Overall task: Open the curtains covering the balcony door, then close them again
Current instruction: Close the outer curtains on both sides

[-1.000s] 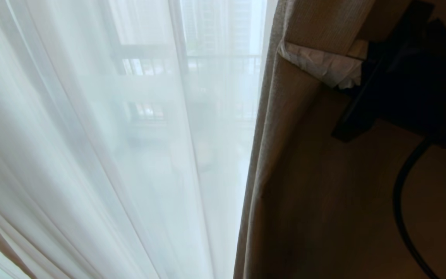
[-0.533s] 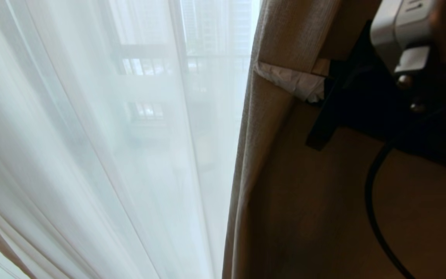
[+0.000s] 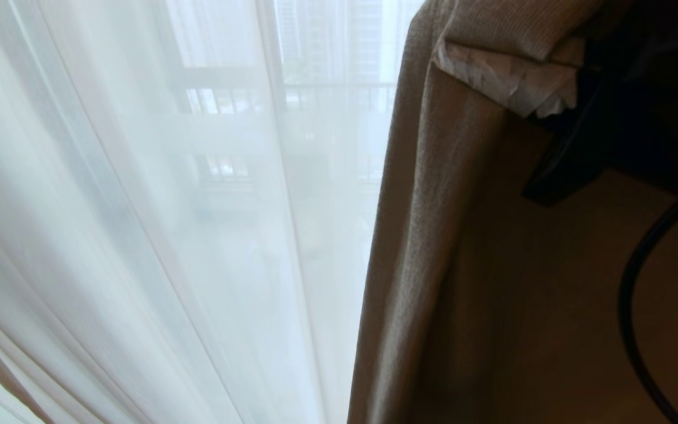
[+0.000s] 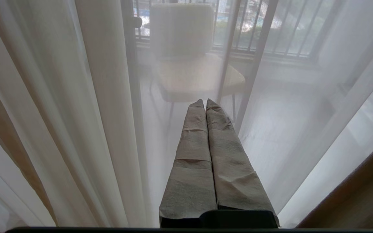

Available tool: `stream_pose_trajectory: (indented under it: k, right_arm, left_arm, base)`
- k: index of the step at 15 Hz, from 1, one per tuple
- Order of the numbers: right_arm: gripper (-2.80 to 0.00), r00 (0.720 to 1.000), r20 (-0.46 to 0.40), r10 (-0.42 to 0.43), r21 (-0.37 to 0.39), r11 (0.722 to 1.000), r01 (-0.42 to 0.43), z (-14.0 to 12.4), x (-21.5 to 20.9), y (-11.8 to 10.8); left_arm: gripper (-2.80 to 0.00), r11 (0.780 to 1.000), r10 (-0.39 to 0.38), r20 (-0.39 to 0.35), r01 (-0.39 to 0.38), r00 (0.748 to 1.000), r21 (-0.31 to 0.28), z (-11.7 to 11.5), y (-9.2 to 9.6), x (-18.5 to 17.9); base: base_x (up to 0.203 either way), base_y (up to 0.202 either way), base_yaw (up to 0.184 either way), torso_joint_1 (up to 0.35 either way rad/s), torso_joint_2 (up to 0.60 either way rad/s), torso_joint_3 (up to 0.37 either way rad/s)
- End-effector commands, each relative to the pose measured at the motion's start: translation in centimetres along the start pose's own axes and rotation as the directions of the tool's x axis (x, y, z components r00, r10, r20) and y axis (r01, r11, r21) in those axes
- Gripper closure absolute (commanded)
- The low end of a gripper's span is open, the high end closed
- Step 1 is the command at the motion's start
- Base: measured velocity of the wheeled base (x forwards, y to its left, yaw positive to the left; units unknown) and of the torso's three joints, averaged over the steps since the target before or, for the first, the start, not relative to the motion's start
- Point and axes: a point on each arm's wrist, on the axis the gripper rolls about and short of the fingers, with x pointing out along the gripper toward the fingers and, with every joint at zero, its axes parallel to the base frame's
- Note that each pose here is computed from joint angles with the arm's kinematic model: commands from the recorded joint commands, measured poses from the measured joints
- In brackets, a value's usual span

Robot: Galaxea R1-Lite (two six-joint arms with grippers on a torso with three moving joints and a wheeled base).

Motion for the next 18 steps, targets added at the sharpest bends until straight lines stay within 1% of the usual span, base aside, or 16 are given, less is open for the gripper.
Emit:
stream_pose_trajectory:
  k: [1, 2, 3, 7, 11, 14, 18]
  right_arm:
    - [0.0, 0.997, 0.043, -0.065, -0.006, 0.998, 0.065, 1.6, -2.1, -1.7]
    - [0.0, 0.996, 0.047, -0.076, -0.007, 0.997, 0.077, 1.8, -2.4, -2.0]
    - [-2.8, 0.995, 0.049, -0.085, -0.009, 0.996, 0.085, 1.9, -2.7, -2.2]
    - [-2.8, 0.994, 0.051, -0.092, -0.012, 0.996, 0.093, 2.2, -3.7, -2.3]
    - [-2.8, 0.996, 0.028, -0.088, -0.015, 0.996, 0.089, 1.8, -5.5, -1.8]
    - [-2.8, 0.995, 0.025, -0.101, -0.022, 0.995, 0.101, 1.9, -7.9, -1.6]
    - [-2.8, 0.992, 0.045, -0.118, -0.026, 0.993, 0.119, 2.2, -12.6, -0.6]
  left_arm:
    - [0.0, 1.0, 0.0, 0.001, 0.0, 1.0, -0.001, 0.0, 0.0, 0.0]
    - [0.0, 1.0, 0.0, 0.001, 0.0, 1.0, -0.001, 0.0, 0.0, 0.0]
    - [0.0, 1.0, 0.0, 0.001, 0.0, 1.0, -0.001, 0.0, 0.0, 0.0]
    - [0.0, 1.0, 0.001, 0.001, -0.001, 1.0, -0.001, 0.0, 0.0, 0.0]
    - [0.0, 1.0, 0.0, 0.002, 0.0, 1.0, -0.001, 0.0, 0.0, 0.0]
    - [0.0, 1.0, 0.0, 0.001, 0.0, 1.0, -0.001, 0.0, 0.0, 0.0]
    - [0.0, 1.0, 0.001, 0.001, -0.001, 1.0, -0.001, 0.0, 0.0, 0.0]
  base:
    - [0.0, 0.0, 0.0, 0.0, 0.0, 0.0]
    - [0.0, 0.0, 0.0, 0.0, 0.0, 0.0]
    - [0.0, 0.0, 0.0, 0.0, 0.0, 0.0]
    - [0.0, 0.0, 0.0, 0.0, 0.0, 0.0]
    - [0.0, 0.0, 0.0, 0.0, 0.0, 0.0]
    - [0.0, 0.0, 0.0, 0.0, 0.0, 0.0]
    - [0.0, 0.0, 0.0, 0.0, 0.0, 0.0]
